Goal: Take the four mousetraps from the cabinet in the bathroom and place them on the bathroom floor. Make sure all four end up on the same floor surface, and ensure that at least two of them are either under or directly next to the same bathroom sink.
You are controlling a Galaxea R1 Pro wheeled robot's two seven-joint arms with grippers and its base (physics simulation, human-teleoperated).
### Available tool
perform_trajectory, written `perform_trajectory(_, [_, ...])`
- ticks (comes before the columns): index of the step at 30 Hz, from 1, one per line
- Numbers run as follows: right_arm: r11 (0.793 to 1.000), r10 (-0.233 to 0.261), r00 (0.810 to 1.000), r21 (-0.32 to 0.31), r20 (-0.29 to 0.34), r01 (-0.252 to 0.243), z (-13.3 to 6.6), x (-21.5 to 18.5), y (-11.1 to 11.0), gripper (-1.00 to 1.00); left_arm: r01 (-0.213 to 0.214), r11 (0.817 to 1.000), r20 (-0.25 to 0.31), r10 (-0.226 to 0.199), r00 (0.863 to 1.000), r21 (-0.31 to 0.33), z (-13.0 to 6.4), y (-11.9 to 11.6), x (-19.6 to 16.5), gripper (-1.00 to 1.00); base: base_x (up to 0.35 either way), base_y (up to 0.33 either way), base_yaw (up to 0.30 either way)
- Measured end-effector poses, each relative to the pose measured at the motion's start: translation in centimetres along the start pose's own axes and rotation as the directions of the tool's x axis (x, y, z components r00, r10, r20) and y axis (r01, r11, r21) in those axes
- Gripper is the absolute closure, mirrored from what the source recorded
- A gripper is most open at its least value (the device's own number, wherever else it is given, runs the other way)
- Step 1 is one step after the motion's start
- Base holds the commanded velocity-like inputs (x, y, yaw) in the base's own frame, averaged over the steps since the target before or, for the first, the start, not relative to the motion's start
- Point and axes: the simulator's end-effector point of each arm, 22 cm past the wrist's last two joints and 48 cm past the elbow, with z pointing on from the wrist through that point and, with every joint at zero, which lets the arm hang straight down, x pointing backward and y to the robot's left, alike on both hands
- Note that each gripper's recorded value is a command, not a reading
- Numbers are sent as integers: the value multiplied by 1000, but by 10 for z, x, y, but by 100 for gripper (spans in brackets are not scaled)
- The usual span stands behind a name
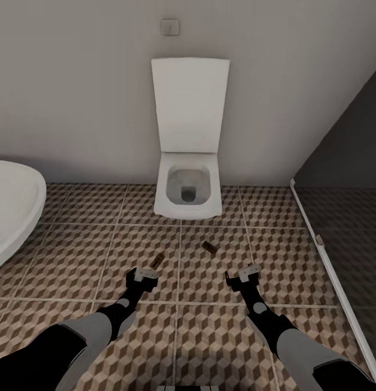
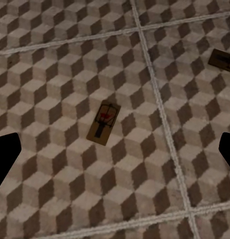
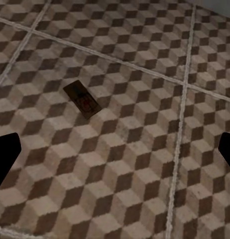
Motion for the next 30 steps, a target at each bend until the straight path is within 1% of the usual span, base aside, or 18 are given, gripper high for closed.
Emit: perform_trajectory(30, [1000,-2,999,13,45,1,-38,-73,-20,-100,-4,1000,45,4,999,-8,-44,7,-71,-100,0,0,0])
